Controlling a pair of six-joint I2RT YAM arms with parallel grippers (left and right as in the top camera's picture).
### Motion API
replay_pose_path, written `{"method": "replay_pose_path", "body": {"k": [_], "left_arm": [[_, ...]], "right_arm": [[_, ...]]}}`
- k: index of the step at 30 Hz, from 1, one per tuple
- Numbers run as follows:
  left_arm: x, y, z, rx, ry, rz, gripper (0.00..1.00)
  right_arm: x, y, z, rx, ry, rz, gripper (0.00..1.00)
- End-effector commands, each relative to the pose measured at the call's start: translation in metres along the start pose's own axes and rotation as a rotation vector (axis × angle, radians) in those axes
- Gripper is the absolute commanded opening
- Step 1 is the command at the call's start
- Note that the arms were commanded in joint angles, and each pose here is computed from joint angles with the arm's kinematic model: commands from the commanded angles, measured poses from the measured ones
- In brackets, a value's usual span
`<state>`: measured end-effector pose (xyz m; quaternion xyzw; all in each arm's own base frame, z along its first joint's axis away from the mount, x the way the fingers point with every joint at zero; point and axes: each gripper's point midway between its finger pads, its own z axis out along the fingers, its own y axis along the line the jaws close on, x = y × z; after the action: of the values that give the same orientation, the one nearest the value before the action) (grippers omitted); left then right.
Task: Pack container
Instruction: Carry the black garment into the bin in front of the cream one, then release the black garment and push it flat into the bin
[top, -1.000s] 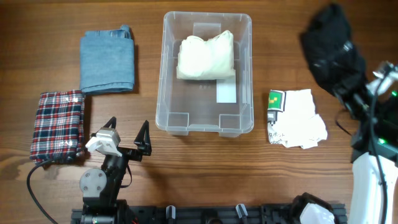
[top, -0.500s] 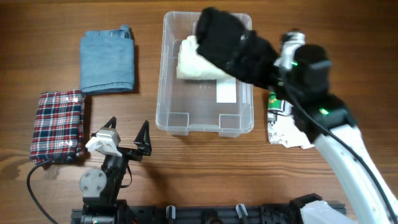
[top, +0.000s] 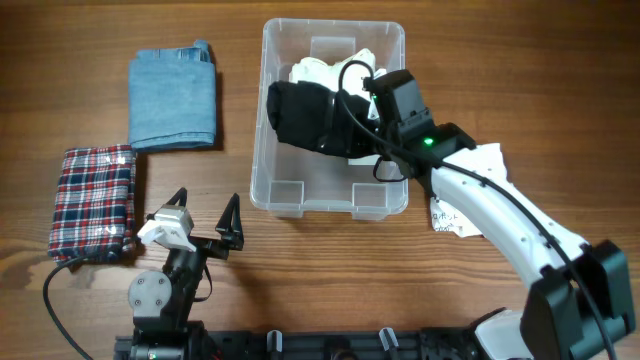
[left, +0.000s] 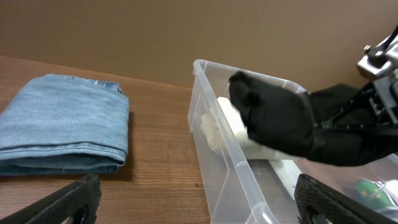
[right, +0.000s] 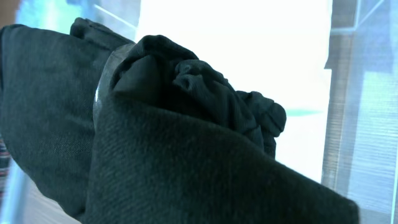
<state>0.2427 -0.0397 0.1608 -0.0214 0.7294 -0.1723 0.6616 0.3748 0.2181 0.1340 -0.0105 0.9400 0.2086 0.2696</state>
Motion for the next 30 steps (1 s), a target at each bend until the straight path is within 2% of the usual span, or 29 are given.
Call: {"method": "replay_pose_path", "body": {"k": [1, 5, 9, 15, 22, 23, 25, 27, 28, 30], "left_arm": [[0.003, 0.003, 0.000, -0.009, 0.005, 0.014, 1.00], [0.003, 0.003, 0.000, -0.009, 0.005, 0.013, 1.00], [0.003, 0.003, 0.000, -0.009, 0.005, 0.013, 1.00], [0.003, 0.003, 0.000, -0.009, 0.005, 0.014, 1.00], [0.003, 0.003, 0.000, -0.009, 0.005, 0.014, 1.00], [0.003, 0.003, 0.000, -0.009, 0.005, 0.013, 1.00], [0.003, 0.003, 0.000, -0.009, 0.005, 0.014, 1.00], [0.003, 0.003, 0.000, -0.009, 0.005, 0.014, 1.00], [0.003, 0.003, 0.000, -0.009, 0.005, 0.014, 1.00], [0.003, 0.003, 0.000, -0.009, 0.005, 0.014, 1.00]], "right_arm": [[-0.012, 0.003, 0.005, 0.004, -0.019, -0.035, 0.20], [-0.006, -0.001, 0.014, 0.016, 0.008, -0.037, 0.20], [0.004, -0.007, 0.022, 0.036, 0.046, -0.048, 0.25], [0.020, -0.018, 0.032, 0.070, 0.114, -0.040, 0.24], [0.022, -0.019, 0.035, 0.073, 0.119, -0.039, 0.26], [0.021, -0.019, 0.035, 0.072, 0.117, -0.039, 0.28], [0.020, -0.018, 0.035, 0.070, 0.113, -0.039, 0.40], [0.019, -0.018, 0.036, 0.067, 0.108, -0.040, 0.46], [0.019, -0.017, 0.036, 0.066, 0.105, -0.040, 0.53], [0.018, -0.017, 0.036, 0.066, 0.106, -0.040, 0.57]]}}
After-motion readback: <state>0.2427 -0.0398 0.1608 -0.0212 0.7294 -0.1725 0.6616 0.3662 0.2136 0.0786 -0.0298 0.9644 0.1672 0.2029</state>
